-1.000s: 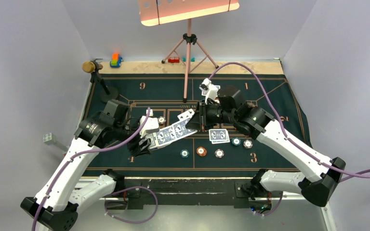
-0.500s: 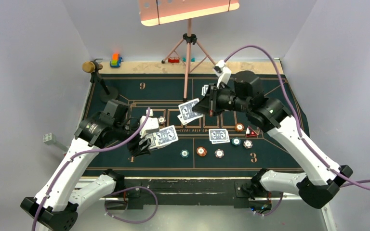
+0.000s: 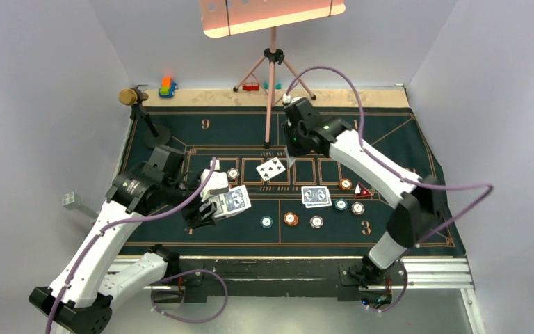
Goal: Distribute texas hold em gaming equipment
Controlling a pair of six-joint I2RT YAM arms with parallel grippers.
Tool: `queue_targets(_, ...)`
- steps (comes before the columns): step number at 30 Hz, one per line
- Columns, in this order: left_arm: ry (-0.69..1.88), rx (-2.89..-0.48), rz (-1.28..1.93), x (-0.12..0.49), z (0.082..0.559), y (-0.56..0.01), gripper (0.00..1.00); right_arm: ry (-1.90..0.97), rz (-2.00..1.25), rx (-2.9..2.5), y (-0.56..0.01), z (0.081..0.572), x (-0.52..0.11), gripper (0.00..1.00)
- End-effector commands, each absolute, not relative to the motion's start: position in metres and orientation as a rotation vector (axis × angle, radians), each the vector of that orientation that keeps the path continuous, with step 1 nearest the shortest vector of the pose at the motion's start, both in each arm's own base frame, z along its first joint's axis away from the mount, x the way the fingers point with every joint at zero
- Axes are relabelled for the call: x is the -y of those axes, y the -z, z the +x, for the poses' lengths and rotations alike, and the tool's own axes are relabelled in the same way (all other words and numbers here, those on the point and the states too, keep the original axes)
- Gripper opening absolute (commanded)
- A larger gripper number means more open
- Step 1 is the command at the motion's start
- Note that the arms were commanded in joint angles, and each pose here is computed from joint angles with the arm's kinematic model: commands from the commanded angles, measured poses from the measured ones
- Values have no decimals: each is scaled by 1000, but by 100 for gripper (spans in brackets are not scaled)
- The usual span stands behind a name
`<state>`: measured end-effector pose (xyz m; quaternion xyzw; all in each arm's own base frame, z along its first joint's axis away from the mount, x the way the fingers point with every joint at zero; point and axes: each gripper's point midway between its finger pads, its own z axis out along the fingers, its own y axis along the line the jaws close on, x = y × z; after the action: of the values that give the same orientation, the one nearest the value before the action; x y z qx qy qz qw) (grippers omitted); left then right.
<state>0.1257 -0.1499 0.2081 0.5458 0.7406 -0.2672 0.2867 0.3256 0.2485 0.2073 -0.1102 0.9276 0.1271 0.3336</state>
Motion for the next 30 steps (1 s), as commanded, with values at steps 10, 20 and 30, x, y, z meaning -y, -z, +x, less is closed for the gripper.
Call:
queue_targets(10,745,-1906,1469,155,122,-228,0,651,-360,-2200,-171,379,-230,0)
queue_targets(20,736,-1901,1474,152,117,-227,0,816,-437,-2176,-106,396,-250,0)
queue_targets(30,739,-1902,1471,154,120,-225,0,693,-531,-2226,-69,381,-287,0)
